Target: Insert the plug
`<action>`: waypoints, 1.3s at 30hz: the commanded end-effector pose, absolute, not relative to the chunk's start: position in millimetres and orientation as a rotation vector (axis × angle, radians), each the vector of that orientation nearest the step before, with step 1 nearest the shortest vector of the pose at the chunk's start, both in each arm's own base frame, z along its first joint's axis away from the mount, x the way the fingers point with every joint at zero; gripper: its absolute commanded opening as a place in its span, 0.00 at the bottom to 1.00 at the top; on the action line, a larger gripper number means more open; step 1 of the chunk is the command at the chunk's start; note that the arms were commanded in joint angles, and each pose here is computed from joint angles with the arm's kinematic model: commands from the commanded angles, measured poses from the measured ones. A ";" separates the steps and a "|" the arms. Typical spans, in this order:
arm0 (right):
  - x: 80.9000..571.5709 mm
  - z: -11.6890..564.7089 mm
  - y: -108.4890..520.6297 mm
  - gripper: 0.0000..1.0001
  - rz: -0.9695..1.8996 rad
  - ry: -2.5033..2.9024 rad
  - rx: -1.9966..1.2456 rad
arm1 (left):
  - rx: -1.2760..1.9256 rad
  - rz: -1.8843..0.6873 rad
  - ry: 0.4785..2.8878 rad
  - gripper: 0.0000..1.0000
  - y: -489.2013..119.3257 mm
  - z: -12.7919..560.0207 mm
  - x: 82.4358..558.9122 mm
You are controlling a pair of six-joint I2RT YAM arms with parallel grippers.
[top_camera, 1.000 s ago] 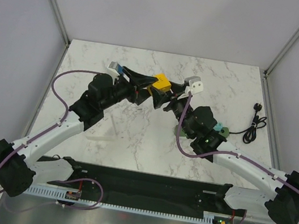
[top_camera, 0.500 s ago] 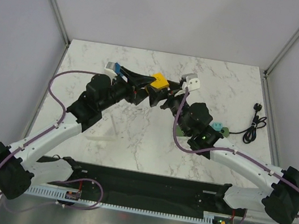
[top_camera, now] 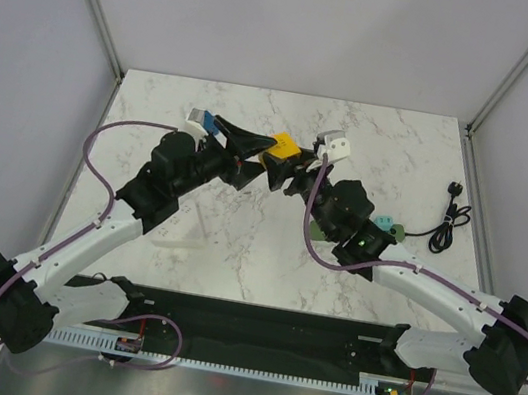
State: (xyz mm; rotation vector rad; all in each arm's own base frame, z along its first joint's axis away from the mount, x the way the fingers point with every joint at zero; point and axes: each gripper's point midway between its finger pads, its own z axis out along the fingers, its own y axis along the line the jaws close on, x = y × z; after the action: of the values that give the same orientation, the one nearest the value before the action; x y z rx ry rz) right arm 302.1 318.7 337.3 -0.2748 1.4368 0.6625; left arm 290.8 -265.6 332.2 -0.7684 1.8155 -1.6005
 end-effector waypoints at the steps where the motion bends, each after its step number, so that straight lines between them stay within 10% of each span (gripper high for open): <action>1: 311.0 349.9 292.4 0.00 0.554 1.473 -0.230 | -0.566 -1.628 1.732 0.87 -261.8 370.0 270.4; 17: 300.0 251.1 142.4 0.00 0.162 2.290 -0.291 | 0.006 -1.210 1.899 1.00 -247.6 312.6 244.7; 39: 315.2 128.6 122.2 0.00 -0.010 2.822 -0.240 | 0.312 -0.644 1.999 1.00 -188.8 228.0 246.1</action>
State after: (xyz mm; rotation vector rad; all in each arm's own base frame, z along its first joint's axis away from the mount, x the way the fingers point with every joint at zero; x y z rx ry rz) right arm 301.8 125.1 116.8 -0.3001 2.8447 0.0396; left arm 238.3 -203.0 228.7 0.2804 2.0513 -0.7570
